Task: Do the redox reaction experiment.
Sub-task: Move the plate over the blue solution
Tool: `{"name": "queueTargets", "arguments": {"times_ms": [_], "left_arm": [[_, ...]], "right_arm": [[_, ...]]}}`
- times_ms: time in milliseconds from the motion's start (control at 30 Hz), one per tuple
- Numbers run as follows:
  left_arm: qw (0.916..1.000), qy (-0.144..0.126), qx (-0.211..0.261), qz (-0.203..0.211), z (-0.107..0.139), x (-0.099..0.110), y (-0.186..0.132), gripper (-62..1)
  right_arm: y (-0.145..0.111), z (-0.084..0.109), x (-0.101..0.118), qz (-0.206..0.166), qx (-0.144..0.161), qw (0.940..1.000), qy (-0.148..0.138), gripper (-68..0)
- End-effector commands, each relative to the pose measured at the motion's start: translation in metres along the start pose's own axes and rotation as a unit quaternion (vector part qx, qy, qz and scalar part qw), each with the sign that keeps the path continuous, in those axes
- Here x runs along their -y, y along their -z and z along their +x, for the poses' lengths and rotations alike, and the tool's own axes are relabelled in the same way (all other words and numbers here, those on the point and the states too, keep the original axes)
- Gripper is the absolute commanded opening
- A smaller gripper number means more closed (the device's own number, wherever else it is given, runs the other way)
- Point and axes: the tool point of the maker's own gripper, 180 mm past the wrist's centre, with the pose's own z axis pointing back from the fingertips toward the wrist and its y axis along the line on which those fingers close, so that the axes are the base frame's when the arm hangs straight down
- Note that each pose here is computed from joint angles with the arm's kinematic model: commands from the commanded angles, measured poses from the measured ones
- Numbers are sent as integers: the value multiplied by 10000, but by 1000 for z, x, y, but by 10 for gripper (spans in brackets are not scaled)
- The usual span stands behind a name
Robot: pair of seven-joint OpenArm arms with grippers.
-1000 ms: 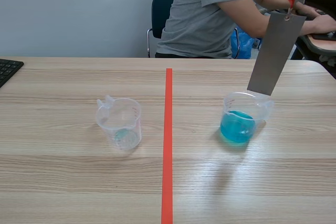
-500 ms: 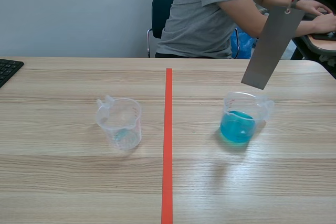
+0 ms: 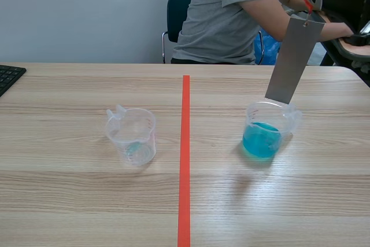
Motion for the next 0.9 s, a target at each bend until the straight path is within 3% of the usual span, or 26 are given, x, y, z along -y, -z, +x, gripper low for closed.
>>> {"name": "queueTargets", "arguments": {"times_ms": [0, 167, 433, 700, 867], "left_arm": [[9998, 172, 88, 71, 3, -9, -10, -591], [9981, 396, 286, 365, 17, -32, -28, -591], [9929, 369, 961, 592, 47, -65, -51, -591], [9789, 570, 1877, 571, 110, -75, -54, -591], [9626, 767, 2563, 426, 161, -72, -58, -591]], "right_arm": [[1, 13, 1, 68, 171, 9998, -101, -671], [2, 13, 0, 75, 174, 9998, -95, -671], [2, 13, 0, 74, 171, 9998, -96, -671], [2, 13, 0, 75, 171, 9998, -94, -671], [2, 13, 0, 75, 171, 9998, -94, -671]]}}
